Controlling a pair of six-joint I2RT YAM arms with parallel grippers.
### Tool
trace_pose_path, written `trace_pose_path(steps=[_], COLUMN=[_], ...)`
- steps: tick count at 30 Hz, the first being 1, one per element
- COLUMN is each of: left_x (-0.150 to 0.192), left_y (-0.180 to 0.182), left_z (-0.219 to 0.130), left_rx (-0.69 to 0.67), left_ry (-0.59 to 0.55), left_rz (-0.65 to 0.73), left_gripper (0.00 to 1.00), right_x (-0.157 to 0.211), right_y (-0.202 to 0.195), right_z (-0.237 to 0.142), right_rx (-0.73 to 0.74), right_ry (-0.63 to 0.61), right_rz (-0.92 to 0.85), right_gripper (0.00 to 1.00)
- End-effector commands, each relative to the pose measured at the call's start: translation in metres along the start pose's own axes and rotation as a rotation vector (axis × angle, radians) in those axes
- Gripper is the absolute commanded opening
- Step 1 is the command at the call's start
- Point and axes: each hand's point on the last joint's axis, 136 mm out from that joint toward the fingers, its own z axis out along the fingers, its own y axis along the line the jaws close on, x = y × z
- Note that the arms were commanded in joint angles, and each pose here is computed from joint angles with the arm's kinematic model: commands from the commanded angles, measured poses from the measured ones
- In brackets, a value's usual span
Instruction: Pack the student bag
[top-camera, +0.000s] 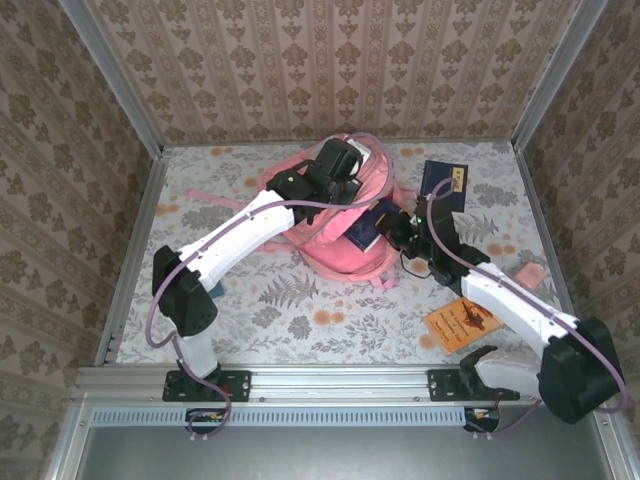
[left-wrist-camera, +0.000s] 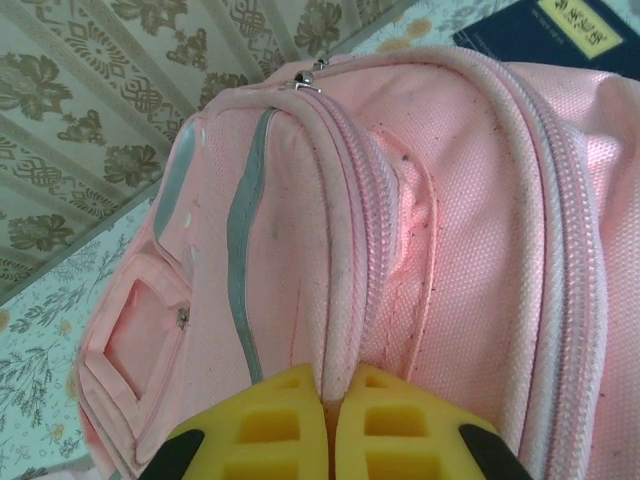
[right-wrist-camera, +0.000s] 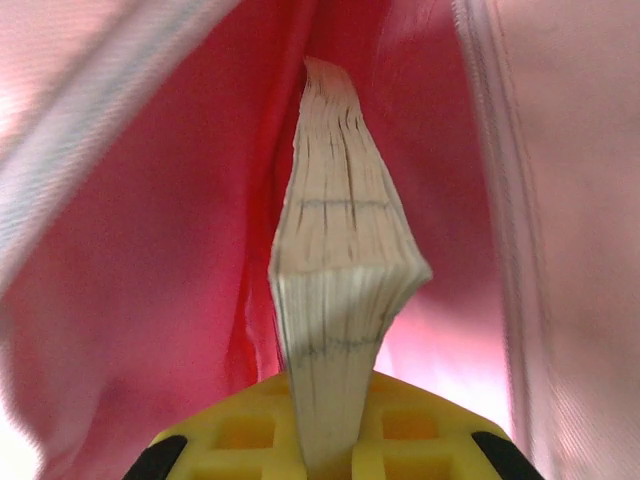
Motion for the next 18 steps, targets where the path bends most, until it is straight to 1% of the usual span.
trace_pose_path(steps=[1,6,11,14,16,18], left_x=[-0.05,-0.047,-0.041,-0.04,-0.039,-0.037], left_y=[0.026,0.022,0.018,0.016,0.017,0.019], left_z=[-0.059,-0.072,-0.074,-0.072,-0.071,-0.068], left_rx=[-0.03,0.014,0.04,0.054,0.059,0.057], left_ry=[-0.193,-0.216,-0.203,-0.199,-0.194,-0.183], left_rz=[-0.13,-0.143,-0.15,-0.157,-0.166,-0.177], left_gripper=[0.01,0.01,0.01,0.01,0.01,0.01], right_x=[-0.031,-0.03,-0.024,-0.021,-0.019,-0.017], right_y=[0.041,0.049,0.052,0.051,0.05,0.053], right_z=[0.017,0.056,0.085,0.1,0.111,0.121], right_rx=[-0.126,-0.178,-0.176,-0.164,-0.168,-0.193], right_ry=[-0.145,-0.166,-0.15,-0.164,-0.161,-0.145], right_rz=[0.049,0.068,0.089,0.092,0.114,0.13], right_gripper=[0.04,0.04,0.05,0.06,0.09,0.16])
